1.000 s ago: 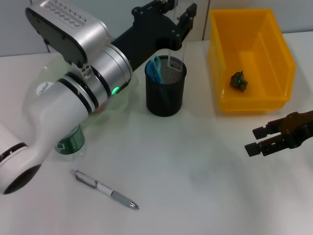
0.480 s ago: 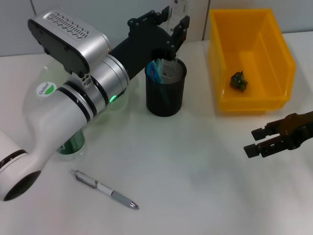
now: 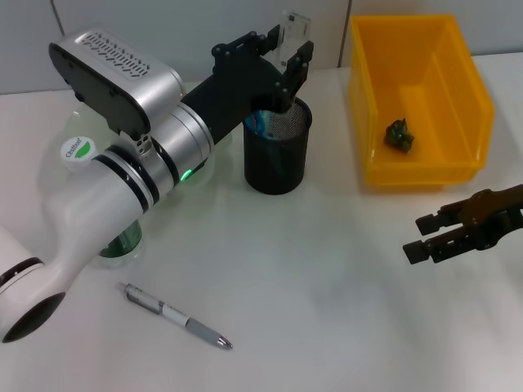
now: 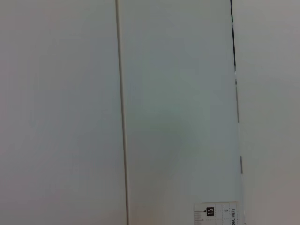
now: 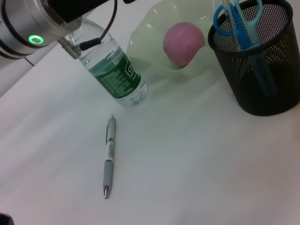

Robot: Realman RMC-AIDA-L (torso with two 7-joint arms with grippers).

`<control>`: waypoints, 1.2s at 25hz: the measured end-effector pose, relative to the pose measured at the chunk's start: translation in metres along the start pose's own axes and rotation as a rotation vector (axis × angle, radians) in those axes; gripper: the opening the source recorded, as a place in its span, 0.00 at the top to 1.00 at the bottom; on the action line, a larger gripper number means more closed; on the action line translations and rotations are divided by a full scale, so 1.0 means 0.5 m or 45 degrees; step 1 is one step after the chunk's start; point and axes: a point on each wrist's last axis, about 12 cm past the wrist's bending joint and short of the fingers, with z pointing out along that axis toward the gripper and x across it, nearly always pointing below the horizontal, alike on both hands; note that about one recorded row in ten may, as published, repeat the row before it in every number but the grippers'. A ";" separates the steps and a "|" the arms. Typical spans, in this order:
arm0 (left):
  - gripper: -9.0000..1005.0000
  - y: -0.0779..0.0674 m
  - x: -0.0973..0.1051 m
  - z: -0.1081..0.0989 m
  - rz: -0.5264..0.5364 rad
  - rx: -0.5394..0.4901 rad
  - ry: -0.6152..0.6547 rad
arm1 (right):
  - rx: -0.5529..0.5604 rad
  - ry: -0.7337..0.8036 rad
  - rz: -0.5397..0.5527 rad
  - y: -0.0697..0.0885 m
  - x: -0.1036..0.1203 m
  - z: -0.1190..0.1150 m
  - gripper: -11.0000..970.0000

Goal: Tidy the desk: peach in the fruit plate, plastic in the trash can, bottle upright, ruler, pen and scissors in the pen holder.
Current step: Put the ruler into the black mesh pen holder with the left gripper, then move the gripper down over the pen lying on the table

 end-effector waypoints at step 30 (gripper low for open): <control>0.35 -0.017 0.001 -0.004 -0.085 0.040 -0.005 | -0.011 -0.009 -0.014 0.003 -0.007 0.008 0.13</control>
